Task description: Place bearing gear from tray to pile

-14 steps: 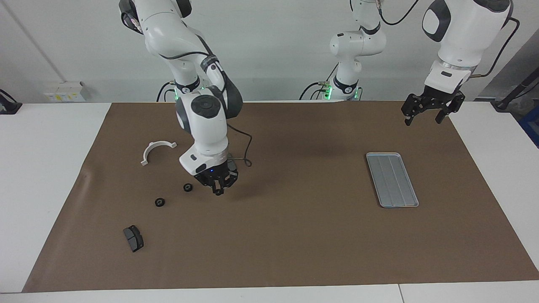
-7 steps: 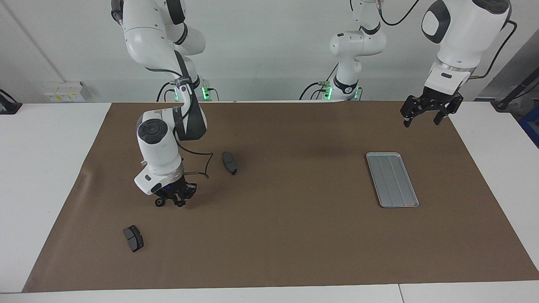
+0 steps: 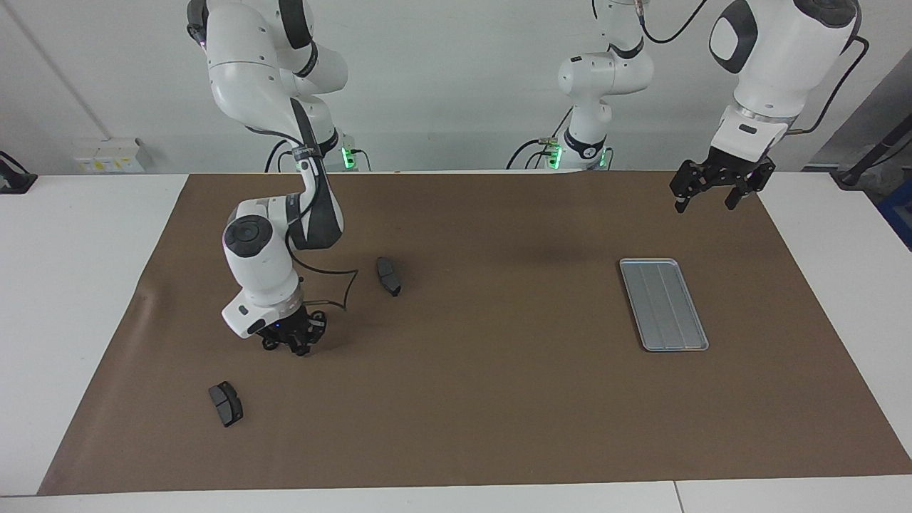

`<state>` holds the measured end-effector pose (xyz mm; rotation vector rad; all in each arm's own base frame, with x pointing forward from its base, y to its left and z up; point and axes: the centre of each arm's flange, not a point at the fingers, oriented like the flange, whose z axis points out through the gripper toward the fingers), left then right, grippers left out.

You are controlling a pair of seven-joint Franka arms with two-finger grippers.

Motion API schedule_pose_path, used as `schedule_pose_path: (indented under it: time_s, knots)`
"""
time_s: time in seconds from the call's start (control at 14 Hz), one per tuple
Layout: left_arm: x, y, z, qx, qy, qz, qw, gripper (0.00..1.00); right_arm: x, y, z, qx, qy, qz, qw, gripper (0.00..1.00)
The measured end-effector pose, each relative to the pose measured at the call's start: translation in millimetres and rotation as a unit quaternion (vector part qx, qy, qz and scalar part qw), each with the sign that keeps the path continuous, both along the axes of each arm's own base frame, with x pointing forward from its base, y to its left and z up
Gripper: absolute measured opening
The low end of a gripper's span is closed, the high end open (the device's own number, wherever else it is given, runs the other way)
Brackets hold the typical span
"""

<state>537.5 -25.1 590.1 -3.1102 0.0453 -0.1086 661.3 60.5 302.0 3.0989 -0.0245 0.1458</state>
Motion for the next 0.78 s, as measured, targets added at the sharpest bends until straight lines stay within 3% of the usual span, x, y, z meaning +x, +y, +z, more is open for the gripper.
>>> schedule_pose_path:
  time_s: [0.21, 0.5, 0.78]
  knots:
    - [0, 1, 0, 0.000, 0.001, 0.001, 1.000, 1.00, 2.3, 0, 6, 0.000, -0.007, 0.000, 1.000, 0.53]
    - [-1, 1, 0, 0.000, 0.002, 0.002, 1.000, 1.00, 5.4, 0, 76, 0.002, -0.045, -0.002, 0.999, 0.97]
    - [-1, 1, 0, 0.000, 0.002, 0.002, 1.000, 1.00, -11.9, -12, 176, -0.007, -0.030, -0.016, 0.999, 1.00]
